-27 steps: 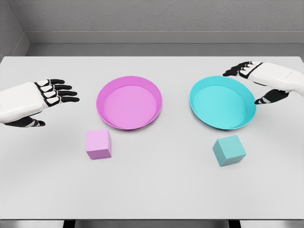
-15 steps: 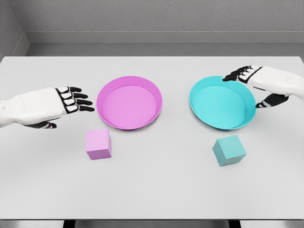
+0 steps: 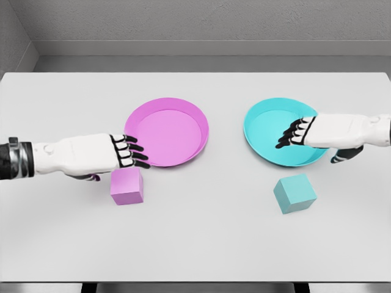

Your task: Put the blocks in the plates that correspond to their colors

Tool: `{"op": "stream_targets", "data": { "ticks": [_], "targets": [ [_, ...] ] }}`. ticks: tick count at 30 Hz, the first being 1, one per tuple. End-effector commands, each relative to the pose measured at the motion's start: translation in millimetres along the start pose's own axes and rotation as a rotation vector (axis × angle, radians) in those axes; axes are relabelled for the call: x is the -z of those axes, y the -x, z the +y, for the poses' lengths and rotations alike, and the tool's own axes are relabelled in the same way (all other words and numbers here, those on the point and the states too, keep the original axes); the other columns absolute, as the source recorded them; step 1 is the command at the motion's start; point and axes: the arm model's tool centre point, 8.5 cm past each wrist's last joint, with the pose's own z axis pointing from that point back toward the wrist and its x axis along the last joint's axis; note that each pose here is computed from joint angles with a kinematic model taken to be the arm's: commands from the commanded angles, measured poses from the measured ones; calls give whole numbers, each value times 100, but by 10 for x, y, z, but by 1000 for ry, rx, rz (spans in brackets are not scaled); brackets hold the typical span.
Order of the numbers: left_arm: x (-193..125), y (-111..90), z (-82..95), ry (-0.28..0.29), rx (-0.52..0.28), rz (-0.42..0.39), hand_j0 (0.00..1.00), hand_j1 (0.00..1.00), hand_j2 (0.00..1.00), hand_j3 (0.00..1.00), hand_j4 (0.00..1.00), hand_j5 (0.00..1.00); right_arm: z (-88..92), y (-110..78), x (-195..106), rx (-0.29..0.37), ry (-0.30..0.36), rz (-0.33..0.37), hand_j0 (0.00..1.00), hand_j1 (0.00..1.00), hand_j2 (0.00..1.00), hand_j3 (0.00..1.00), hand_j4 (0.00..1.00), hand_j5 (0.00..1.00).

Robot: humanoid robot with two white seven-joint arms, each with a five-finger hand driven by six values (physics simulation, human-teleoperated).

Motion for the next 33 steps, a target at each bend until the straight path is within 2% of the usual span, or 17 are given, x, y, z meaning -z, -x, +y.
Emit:
{"op": "stream_targets", "data": {
  "ticks": [1, 2, 3, 7, 10, 14, 18, 22, 28, 33],
  "targets": [
    [38, -37, -46, 6, -15, -14, 98, 98, 98, 98, 98, 98, 80, -79, -46, -3, -37, -12, 100, 100, 100, 100, 100, 100],
    [35, -38, -61, 19, -16, -14, 98, 98, 98, 98, 98, 98, 80, -85, -66, -7, -41, -11, 100, 100, 100, 100, 100, 100],
    [46, -51, -109, 59, -19, -19, 98, 98, 98, 98, 98, 98, 57, -120, -84, -19, -41, -16, 100, 100, 100, 100, 100, 100],
    [84, -94, -188, 97, -27, -36, 98, 98, 98, 98, 98, 98, 10, -208, -67, -39, -34, -39, 100, 100, 100, 100, 100, 100],
    [148, -119, -182, 96, -27, -50, 98, 98, 98, 98, 98, 98, 48, -324, 9, -47, -50, -78, 100, 100, 100, 100, 100, 100],
    [188, -131, -168, 90, -25, -57, 98, 98, 98, 98, 98, 98, 169, -388, 87, -29, -80, -108, 100, 100, 100, 100, 100, 100],
    [246, -155, -176, 106, -25, -70, 98, 98, 98, 98, 98, 98, 216, -411, 108, -22, -92, -117, 100, 100, 100, 100, 100, 100],
    [246, -155, -178, 109, -24, -69, 89, 89, 89, 89, 89, 89, 294, -449, 155, -11, -112, -135, 100, 100, 100, 100, 100, 100],
    [248, -161, -187, 110, -26, -71, 89, 89, 89, 89, 89, 89, 407, -525, 247, 6, -139, -169, 100, 100, 100, 100, 100, 100],
    [250, -163, -193, 114, -25, -71, 89, 89, 89, 89, 89, 89, 375, -533, 283, 3, -127, -175, 100, 100, 100, 100, 100, 100]
  ]
}}
